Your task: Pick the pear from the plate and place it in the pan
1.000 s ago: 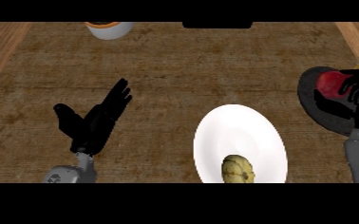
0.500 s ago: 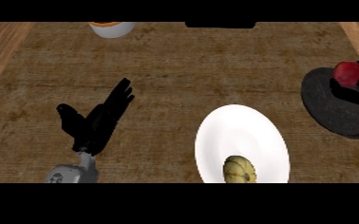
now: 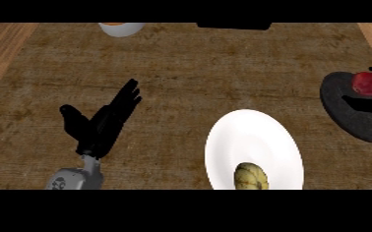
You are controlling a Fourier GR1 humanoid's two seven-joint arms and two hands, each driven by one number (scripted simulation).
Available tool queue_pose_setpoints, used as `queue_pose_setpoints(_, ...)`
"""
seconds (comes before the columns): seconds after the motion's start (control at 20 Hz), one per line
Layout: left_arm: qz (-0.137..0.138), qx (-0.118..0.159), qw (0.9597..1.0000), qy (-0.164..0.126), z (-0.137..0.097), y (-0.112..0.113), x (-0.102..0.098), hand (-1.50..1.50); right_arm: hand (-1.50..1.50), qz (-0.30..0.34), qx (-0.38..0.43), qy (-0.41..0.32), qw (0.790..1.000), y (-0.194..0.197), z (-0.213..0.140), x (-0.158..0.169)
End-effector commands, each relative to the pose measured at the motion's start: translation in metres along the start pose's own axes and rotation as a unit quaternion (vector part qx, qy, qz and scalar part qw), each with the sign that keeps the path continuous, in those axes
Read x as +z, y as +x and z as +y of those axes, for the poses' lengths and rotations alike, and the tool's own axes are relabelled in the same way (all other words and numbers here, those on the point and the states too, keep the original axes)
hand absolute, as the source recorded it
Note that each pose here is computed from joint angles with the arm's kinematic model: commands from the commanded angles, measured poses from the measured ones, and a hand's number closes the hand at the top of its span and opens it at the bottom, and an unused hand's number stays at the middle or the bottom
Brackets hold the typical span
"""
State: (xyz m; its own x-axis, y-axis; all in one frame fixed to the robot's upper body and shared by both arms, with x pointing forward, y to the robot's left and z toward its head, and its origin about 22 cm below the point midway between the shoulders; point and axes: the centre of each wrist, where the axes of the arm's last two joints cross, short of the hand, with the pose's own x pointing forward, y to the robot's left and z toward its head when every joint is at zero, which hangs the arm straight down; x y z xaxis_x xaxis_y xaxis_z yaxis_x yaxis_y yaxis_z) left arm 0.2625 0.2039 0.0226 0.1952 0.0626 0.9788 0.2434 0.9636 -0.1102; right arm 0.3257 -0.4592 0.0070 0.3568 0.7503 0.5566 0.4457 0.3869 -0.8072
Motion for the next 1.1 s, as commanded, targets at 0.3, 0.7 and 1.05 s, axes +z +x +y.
queue_pose_setpoints(0.3,0.001,0.001,1.0,0.008,0.011,0.005,0.001,0.0,-1.5,-0.014,-0.255,-0.045,0.966,-0.006,-0.006,-0.003)
queue_pose_setpoints(0.7,0.001,0.004,0.9998,0.018,0.014,-0.007,0.009,0.0,-1.5,0.01,-0.337,0.054,0.94,-0.075,-0.062,0.015)
queue_pose_setpoints(1.05,0.001,0.007,0.9999,0.011,0.002,0.0,0.014,0.0,-1.5,-0.022,-0.371,0.103,0.923,-0.127,-0.091,0.051)
